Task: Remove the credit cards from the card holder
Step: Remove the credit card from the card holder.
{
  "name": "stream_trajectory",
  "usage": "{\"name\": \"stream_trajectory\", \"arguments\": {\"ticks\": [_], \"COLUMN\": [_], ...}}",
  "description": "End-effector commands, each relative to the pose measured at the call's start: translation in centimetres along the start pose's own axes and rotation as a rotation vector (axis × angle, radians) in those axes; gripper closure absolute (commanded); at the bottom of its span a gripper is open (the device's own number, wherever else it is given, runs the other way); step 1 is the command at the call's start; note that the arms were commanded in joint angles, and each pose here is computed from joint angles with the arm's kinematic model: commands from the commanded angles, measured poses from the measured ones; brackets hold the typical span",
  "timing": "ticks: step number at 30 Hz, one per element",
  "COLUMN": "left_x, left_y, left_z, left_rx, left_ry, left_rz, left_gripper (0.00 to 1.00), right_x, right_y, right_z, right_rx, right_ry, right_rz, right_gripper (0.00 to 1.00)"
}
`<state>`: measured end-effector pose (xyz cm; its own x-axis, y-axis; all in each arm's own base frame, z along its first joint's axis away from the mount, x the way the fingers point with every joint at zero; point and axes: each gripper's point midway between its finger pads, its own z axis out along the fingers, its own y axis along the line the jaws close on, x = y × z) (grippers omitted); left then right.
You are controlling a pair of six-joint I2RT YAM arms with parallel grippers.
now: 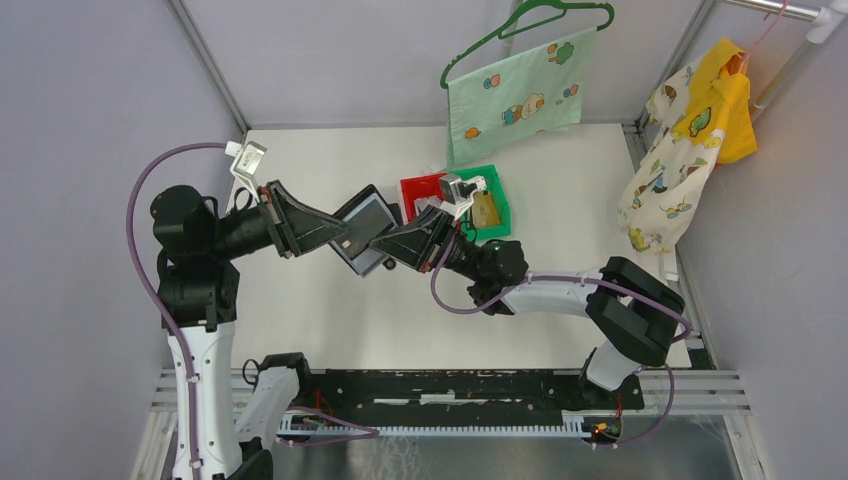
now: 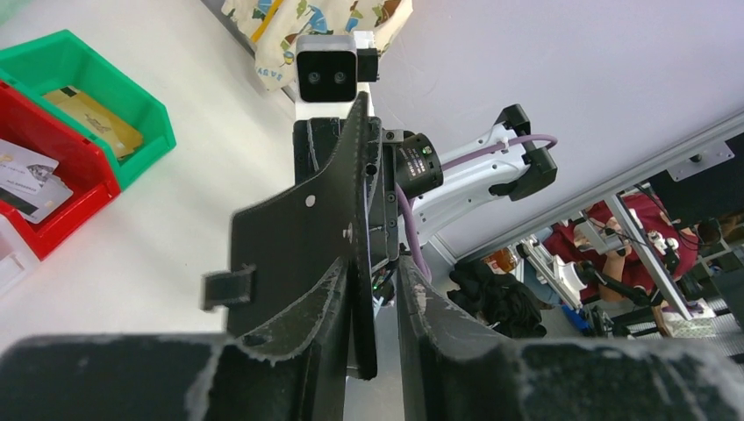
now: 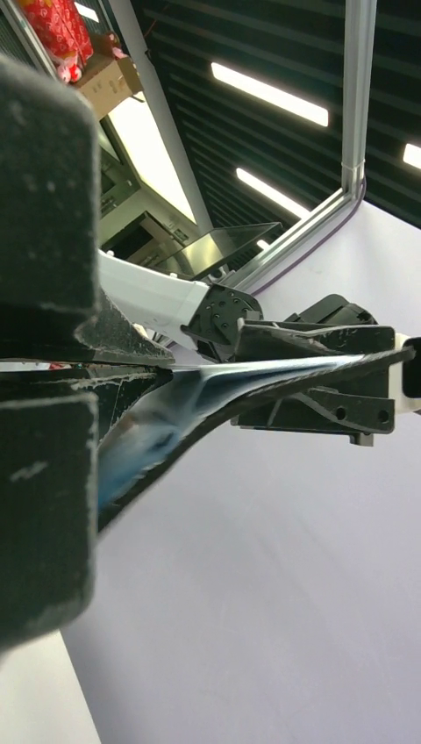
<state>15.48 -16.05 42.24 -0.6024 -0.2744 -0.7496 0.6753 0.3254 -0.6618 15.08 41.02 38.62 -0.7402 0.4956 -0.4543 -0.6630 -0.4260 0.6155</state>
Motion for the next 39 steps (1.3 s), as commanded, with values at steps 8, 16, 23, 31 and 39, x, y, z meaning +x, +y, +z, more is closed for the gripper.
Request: {"name": "stream_trajectory", "arguments": {"ticks": [8,16,23,31,39], "left_x": [-0.6,-1.0,-1.1,-1.3,-1.3], "left_y": [-1.9,-2.3,-2.5,-2.9,-2.8], "left_z": [-0.4,-0.4,-0.4,-0.5,-0.4], "left_rx": [0.021,0.025,0.027,0.032,0.035], "left_ry": [-0.015,-0.030,-0.031,-0.039,-0.034], "left_rz": [0.095,0.083,0.077,0.093,0.078], "left_gripper": [0.92,0.94,0.86,0.98,0.98], "right_x": [-2.0,-1.4,-1.2,-1.5,-2.4], "right_y": [5.1,4.7,4.4,4.6,5.5], "right_z": [0.2,-0.4,-1.7,-1.4,-0.1], "right_rx": [-0.195,-0.178,-0.151,-0.157,-0.196], "right_ry": [-0.071,-0.060,-0.064,-0.071,-0.094], "right_rz": [-0.075,-0.073,-0.074,-0.073,-0.067], "right_gripper": [1.00,1.00,1.00,1.00,0.99]}}
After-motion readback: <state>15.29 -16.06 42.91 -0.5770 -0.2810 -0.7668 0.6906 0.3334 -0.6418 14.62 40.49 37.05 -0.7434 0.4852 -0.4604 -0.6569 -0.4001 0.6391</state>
